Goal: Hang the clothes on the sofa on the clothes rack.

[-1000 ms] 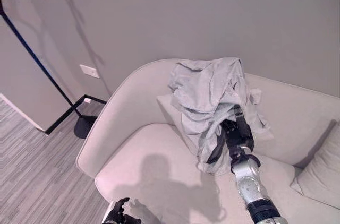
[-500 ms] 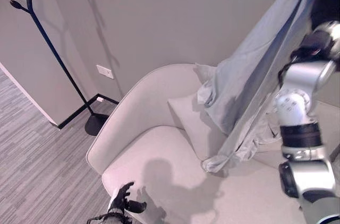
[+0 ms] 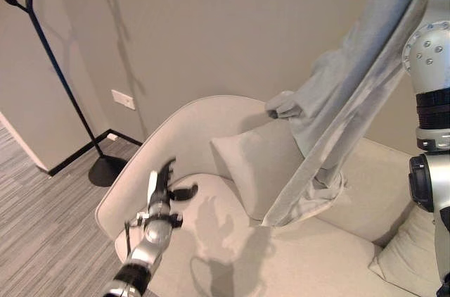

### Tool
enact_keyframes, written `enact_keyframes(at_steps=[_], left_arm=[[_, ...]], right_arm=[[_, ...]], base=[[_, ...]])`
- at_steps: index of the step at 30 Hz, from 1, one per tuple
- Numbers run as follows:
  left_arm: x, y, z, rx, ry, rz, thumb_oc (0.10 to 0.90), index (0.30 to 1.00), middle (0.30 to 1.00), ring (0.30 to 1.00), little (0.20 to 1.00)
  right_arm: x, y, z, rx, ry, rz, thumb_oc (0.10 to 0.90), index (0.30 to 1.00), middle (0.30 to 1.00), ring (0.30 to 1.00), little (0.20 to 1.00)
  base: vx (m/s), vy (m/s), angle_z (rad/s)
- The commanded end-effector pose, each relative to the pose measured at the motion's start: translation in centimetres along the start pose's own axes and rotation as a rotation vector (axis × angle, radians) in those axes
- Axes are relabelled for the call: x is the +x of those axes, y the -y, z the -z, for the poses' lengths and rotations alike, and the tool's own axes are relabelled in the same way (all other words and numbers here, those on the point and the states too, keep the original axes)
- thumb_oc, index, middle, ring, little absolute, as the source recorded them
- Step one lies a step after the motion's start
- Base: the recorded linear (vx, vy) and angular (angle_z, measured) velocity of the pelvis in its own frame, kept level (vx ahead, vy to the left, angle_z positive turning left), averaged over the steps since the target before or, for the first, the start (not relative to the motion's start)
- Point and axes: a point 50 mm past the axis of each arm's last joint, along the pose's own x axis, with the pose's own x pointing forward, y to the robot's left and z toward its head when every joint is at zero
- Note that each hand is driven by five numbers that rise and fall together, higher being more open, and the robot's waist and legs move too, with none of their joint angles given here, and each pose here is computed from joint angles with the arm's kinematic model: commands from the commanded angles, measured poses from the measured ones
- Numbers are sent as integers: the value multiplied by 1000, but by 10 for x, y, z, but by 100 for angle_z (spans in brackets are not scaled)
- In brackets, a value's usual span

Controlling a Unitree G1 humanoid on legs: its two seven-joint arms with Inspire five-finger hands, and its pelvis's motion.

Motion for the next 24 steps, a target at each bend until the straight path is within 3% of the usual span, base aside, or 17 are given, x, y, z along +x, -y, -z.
enact_keyframes(at_steps=[1,6,8,9,12,17,19,20,22,24], left_arm=[[19,12,-93,-80,439,-90,800,900,900,900,900],[26,43,-138,-14,600,-62,800,900,900,900,900],[19,67,-146,-62,595,28,800,900,900,900,900],[8,94,-150,-160,543,145,800,900,900,900,900],[-15,136,-145,-255,435,358,800,900,900,900,900],[-36,180,-135,-245,278,528,800,900,900,900,900],[-35,182,-136,-239,270,523,800,900,900,900,900],[-33,182,-136,-237,257,515,740,811,811,811,811],[-26,179,-134,-222,223,477,400,300,300,300,300],[-16,174,-134,-235,194,427,400,300,300,300,300]], right_arm=[[33,-39,-34,47,151,-53,400,300,300,300,300],[22,-53,-20,136,116,-41,400,300,300,300,300],[16,-58,-11,169,86,-33,400,300,300,300,300],[13,-63,-6,180,63,-29,400,300,300,300,300],[11,-73,0,212,33,-31,400,300,300,300,300],[-2,-93,-2,253,23,-126,400,300,300,300,300],[-3,-96,-2,260,22,-140,400,300,300,300,300],[-5,-99,-3,265,19,-156,400,300,300,300,300],[-9,-106,-3,280,13,-192,400,300,300,300,300],[-12,-112,-5,282,14,-228,400,300,300,300,300]], base=[[0,-8,-16],[-1,-16,-17],[-9,-29,-15],[-10,-28,-8],[-9,-45,-14],[0,-58,-13],[1,-36,-17],[2,-32,-17],[1,-34,-11],[6,-24,-17]])
